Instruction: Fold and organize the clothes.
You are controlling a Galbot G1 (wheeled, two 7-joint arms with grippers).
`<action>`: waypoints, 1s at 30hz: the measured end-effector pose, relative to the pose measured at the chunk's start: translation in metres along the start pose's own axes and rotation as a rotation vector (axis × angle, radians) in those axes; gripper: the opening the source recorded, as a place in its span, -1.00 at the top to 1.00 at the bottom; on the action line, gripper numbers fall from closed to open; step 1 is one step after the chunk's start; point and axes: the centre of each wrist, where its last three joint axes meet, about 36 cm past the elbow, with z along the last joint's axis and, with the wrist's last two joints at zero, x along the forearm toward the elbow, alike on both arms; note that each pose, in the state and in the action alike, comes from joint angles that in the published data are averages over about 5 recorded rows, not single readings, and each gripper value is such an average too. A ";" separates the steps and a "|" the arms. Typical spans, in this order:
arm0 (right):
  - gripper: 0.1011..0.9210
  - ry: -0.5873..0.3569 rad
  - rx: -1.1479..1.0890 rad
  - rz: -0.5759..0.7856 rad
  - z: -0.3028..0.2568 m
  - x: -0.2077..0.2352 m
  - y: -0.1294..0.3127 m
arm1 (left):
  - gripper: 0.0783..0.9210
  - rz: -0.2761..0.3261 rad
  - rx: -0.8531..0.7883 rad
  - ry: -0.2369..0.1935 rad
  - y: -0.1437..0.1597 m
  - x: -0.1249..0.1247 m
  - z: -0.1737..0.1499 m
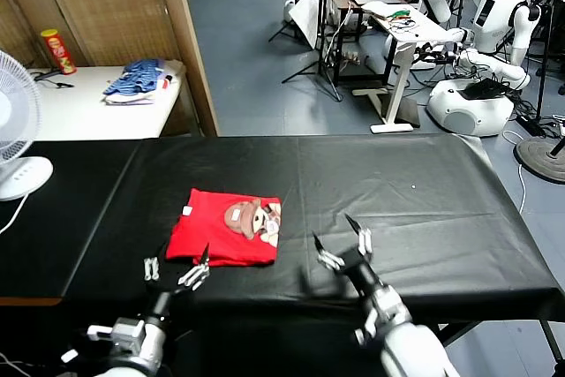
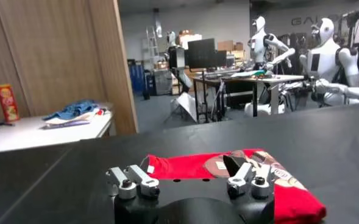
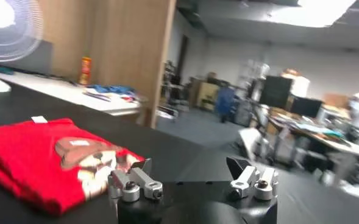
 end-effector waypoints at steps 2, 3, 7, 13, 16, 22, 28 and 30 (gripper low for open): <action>-0.70 0.004 -0.013 0.040 0.000 0.025 0.004 | -0.71 0.003 0.004 0.015 0.003 0.006 0.000; -0.70 0.008 -0.019 0.057 -0.001 0.036 0.006 | -0.71 0.003 0.003 0.023 0.004 0.009 0.000; -0.70 0.051 -0.047 0.118 -0.005 0.077 0.016 | -0.71 -0.004 0.009 0.057 0.006 0.022 0.001; -0.70 0.160 -0.106 0.194 -0.023 0.127 0.033 | -0.71 -0.034 0.054 0.119 0.004 0.045 0.004; -0.70 0.233 -0.137 0.208 -0.035 0.144 0.040 | -0.71 -0.049 0.084 0.169 0.004 0.056 0.000; -0.70 0.358 -0.180 0.247 -0.057 0.162 0.049 | -0.71 -0.051 0.097 0.262 0.008 0.073 -0.012; -0.70 0.383 -0.187 0.244 -0.065 0.166 0.051 | -0.71 -0.053 0.089 0.295 0.013 0.081 -0.014; -0.70 0.387 -0.187 0.243 -0.066 0.166 0.051 | -0.71 -0.049 0.086 0.297 0.014 0.081 -0.014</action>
